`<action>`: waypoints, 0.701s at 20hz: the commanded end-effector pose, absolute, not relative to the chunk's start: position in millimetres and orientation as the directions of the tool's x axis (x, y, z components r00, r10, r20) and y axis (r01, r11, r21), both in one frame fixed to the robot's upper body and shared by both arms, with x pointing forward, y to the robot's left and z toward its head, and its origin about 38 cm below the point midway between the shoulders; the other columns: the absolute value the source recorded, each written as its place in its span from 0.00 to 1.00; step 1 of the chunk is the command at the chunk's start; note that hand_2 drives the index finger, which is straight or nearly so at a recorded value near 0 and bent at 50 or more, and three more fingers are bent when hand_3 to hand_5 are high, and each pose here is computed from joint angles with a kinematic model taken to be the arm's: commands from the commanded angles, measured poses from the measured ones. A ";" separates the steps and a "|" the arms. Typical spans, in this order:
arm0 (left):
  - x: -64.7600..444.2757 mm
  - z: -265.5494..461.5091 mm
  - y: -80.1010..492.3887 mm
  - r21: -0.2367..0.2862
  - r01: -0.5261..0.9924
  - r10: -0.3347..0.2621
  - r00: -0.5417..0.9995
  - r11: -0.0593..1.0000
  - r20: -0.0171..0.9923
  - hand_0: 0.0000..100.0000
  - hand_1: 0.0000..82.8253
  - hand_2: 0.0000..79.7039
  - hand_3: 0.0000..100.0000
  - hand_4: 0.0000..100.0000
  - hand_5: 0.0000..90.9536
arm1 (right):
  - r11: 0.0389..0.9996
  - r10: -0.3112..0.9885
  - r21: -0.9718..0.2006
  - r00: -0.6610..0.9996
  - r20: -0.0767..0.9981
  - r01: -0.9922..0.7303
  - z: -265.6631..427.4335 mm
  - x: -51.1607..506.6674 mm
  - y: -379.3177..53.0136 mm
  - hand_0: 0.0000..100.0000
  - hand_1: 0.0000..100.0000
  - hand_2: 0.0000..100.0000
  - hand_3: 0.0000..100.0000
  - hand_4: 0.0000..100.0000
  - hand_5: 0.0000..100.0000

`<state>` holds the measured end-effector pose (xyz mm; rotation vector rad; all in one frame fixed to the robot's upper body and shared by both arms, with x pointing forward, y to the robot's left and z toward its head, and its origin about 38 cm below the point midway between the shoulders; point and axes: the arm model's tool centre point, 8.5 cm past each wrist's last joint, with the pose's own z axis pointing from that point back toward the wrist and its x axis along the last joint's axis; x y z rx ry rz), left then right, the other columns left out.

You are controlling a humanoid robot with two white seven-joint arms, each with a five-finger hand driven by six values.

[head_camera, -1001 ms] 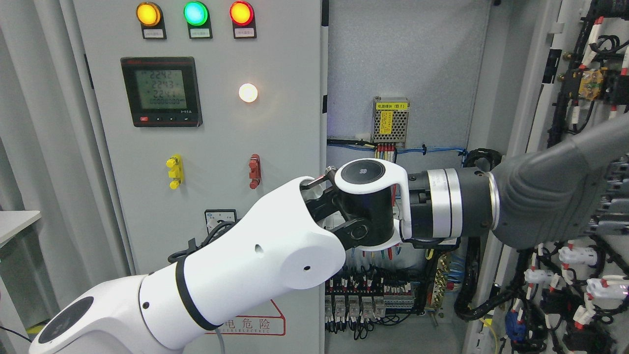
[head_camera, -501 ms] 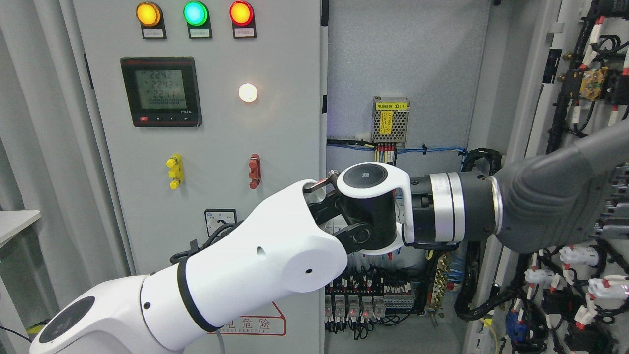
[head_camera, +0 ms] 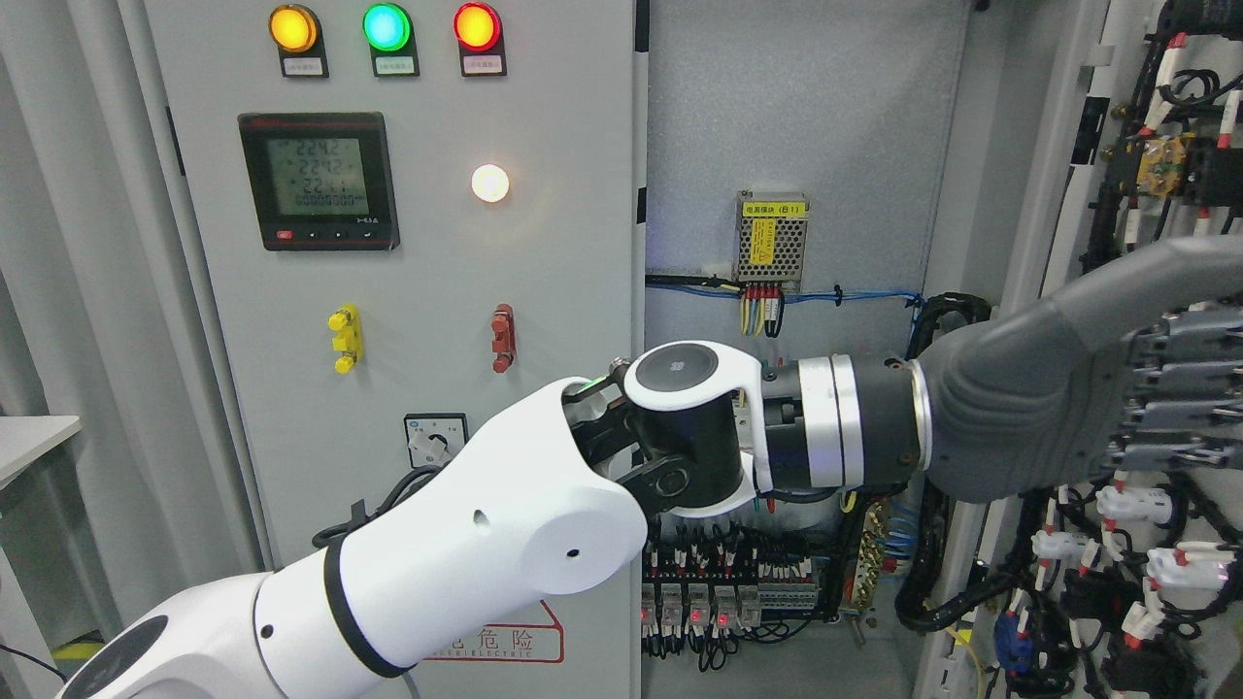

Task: Open door with both hands

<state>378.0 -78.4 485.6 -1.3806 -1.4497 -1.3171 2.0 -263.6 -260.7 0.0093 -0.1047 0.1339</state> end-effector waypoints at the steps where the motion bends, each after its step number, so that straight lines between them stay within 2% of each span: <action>1: 395.1 448.7 1.2 0.270 0.961 0.214 -0.277 0.062 0.937 0.30 0.00 0.03 0.03 0.04 0.00 | 0.991 0.130 -0.001 0.984 0.125 -0.131 -260.5 15.6 -263.8 0.22 0.00 0.00 0.00 0.00 0.00; 4: 396.8 402.6 21.4 0.283 0.948 0.185 -0.307 0.144 0.934 0.30 0.00 0.03 0.03 0.04 0.00 | 0.991 0.131 -0.001 0.983 0.133 -0.132 -260.6 17.8 -263.5 0.22 0.00 0.00 0.00 0.00 0.00; 7: 397.2 333.5 41.0 0.228 0.952 0.106 -0.253 0.204 0.962 0.30 0.00 0.03 0.03 0.04 0.00 | 0.991 0.132 -0.001 0.982 0.133 -0.133 -260.6 18.2 -263.4 0.22 0.00 0.00 0.00 0.00 0.00; 11: 373.4 199.5 68.9 0.062 0.949 -0.008 -0.063 0.310 0.998 0.30 0.00 0.03 0.03 0.04 0.00 | 0.991 0.134 0.000 0.980 0.148 -0.136 -261.1 19.3 -262.2 0.22 0.00 0.00 0.00 0.00 0.00; 14: 342.9 117.0 89.9 -0.015 0.919 -0.080 0.051 0.395 0.995 0.30 0.00 0.03 0.03 0.04 0.00 | 0.990 0.138 0.002 0.969 0.203 -0.141 -261.5 27.0 -259.9 0.22 0.00 0.00 0.00 0.00 0.00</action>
